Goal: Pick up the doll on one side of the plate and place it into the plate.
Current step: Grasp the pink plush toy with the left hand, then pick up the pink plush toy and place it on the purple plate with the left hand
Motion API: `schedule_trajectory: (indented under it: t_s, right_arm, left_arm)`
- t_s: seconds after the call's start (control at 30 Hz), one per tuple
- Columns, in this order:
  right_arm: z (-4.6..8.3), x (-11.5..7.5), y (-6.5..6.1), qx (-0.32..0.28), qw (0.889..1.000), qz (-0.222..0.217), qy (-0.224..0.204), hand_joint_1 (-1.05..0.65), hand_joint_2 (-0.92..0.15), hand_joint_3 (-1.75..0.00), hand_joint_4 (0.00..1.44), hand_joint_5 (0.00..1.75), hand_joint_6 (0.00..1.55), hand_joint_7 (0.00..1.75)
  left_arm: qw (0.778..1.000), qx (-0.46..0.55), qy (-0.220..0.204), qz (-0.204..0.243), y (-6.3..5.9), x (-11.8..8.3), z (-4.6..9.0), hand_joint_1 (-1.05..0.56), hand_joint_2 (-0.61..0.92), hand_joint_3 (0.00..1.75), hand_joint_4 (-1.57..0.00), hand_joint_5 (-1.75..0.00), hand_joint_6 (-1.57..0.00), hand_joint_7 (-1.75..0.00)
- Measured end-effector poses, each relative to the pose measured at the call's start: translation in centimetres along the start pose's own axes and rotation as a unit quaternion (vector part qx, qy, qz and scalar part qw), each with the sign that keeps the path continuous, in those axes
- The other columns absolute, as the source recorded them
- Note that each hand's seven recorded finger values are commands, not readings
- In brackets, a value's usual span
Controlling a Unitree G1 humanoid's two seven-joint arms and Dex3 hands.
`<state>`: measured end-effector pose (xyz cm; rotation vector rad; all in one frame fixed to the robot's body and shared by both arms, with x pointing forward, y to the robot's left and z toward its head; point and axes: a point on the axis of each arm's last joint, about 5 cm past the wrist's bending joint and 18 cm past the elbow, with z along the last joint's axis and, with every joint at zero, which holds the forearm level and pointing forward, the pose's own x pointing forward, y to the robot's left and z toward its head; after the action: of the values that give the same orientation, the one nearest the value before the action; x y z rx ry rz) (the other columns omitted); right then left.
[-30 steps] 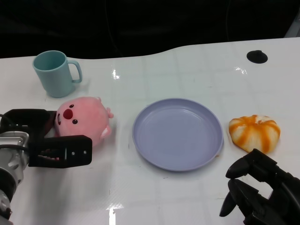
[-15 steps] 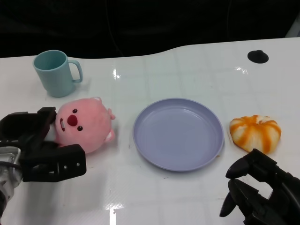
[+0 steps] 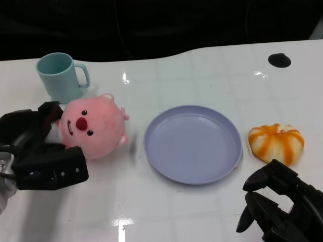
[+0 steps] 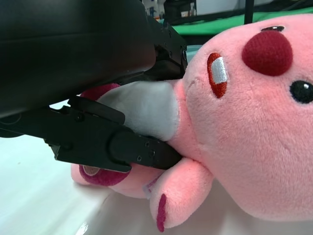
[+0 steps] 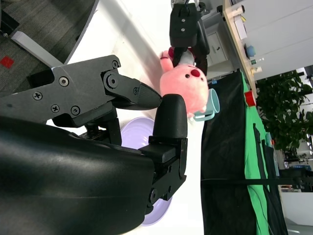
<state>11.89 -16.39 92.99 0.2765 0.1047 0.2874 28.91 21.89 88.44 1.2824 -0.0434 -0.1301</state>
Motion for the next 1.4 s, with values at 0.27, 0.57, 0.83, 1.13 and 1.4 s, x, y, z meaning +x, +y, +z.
schedule_trajectory:
  t_s: [0.27,0.57,0.83,1.13,1.4]
  right_arm:
    - [0.0,0.0,0.0,0.001,1.000,0.000,0.001,-0.36,-0.92,-0.62,0.53,1.75,0.37,1.67]
    - [0.0,0.0,0.1,0.000,1.000,0.002,0.001,-0.36,-0.92,-0.62,0.54,1.75,0.37,1.67]
    - [-0.1,0.0,0.2,0.000,1.000,0.000,0.002,-0.37,-0.92,-0.62,0.54,1.75,0.38,1.67]
    - [-0.1,0.0,0.2,0.000,1.000,0.001,0.002,-0.36,-0.92,-0.62,0.54,1.75,0.38,1.67]
    - [-0.1,0.0,0.2,-0.002,1.000,0.002,0.003,-0.38,-0.92,-0.60,0.55,1.75,0.39,1.68]
  left_arm:
    - [0.998,-0.033,-0.035,0.043,1.2,-0.2,1.5,-0.18,0.54,0.96,-0.85,-1.75,-0.67,-1.75]
    - [0.994,-0.049,-0.071,0.064,3.2,0.4,4.1,-0.18,0.54,0.89,-0.85,-1.75,-0.64,-1.75]
    - [0.988,-0.089,-0.120,0.042,2.4,1.0,7.7,-0.19,0.46,1.00,-0.90,-1.75,-0.67,-1.75]
    - [0.982,-0.091,-0.162,0.017,1.9,1.6,11.6,-0.19,0.45,1.09,-0.93,-1.75,-0.73,-1.75]
    - [0.979,-0.093,-0.177,-0.025,1.4,2.3,15.0,-0.22,0.49,1.11,-0.92,-1.75,-0.72,-1.75]
